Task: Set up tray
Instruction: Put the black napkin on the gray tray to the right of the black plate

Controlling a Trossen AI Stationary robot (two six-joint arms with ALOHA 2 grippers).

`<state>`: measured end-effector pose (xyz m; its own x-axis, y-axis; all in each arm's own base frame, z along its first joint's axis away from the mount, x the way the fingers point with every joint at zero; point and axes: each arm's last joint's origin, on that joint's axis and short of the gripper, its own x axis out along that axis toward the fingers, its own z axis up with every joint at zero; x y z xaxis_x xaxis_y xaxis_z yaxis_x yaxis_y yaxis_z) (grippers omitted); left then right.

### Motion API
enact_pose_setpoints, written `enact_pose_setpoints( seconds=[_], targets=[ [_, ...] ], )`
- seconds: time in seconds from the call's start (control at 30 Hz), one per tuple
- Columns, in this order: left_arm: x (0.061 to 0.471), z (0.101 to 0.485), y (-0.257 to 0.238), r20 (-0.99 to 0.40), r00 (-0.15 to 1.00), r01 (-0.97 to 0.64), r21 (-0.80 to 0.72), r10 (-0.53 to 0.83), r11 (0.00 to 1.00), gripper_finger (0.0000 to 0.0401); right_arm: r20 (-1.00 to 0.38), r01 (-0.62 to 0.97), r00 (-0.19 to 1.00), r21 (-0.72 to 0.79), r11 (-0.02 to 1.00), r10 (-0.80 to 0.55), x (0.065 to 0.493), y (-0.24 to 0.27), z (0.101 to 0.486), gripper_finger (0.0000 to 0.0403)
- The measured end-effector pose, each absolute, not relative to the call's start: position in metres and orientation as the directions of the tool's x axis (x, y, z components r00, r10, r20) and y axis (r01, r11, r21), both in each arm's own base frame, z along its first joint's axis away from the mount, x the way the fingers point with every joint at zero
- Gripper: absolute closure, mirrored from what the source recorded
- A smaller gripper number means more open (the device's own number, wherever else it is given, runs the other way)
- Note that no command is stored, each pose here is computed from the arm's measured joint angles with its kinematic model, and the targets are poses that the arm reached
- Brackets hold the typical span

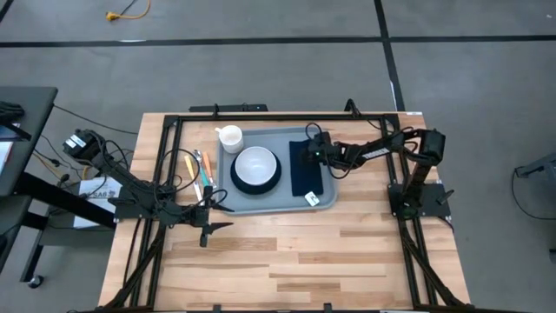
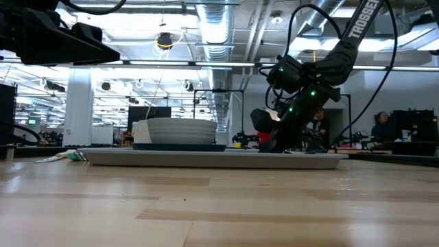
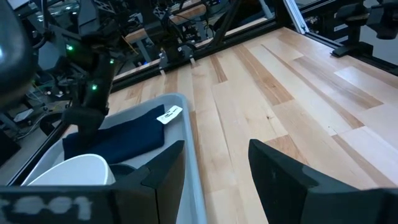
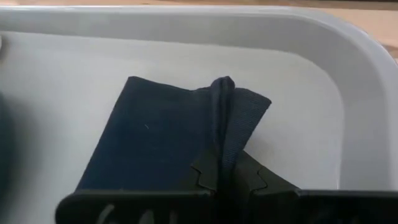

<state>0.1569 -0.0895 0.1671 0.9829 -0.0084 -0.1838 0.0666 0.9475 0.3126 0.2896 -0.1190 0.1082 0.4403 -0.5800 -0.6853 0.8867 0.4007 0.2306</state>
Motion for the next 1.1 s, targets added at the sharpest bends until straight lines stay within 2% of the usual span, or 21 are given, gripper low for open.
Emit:
enact_pose_setpoints(
  seconds=[0.4,0.7,0.83,1.1],
  targets=[
    [0.1569,0.1671,-0.0895,-0.184,0.983,0.067,0.312,-0.008,0.948,0.0234,-0.682,0.908,0.403,0.214,0.361,-0.61,0.2876,-0.1196,0.1075,0.0395],
    [0.1569,0.1671,-0.0895,-0.184,0.983,0.067,0.313,-0.009,0.947,0.0234,-0.692,0.899,0.414,0.207,0.387,-0.591,0.2878,-0.119,0.107,0.0389],
    [0.1569,0.1671,-0.0895,-0.184,0.983,0.067,0.313,-0.009,0.947,0.0234,-0.693,0.896,0.417,0.206,0.394,-0.588,0.2882,-0.1181,0.107,0.0369],
    [0.1569,0.1671,-0.0895,-0.184,0.983,0.067,0.313,-0.009,0.947,0.0234,-0.704,0.882,0.441,0.224,0.415,-0.557,0.2892,-0.1162,0.1067,0.03]
  ],
)
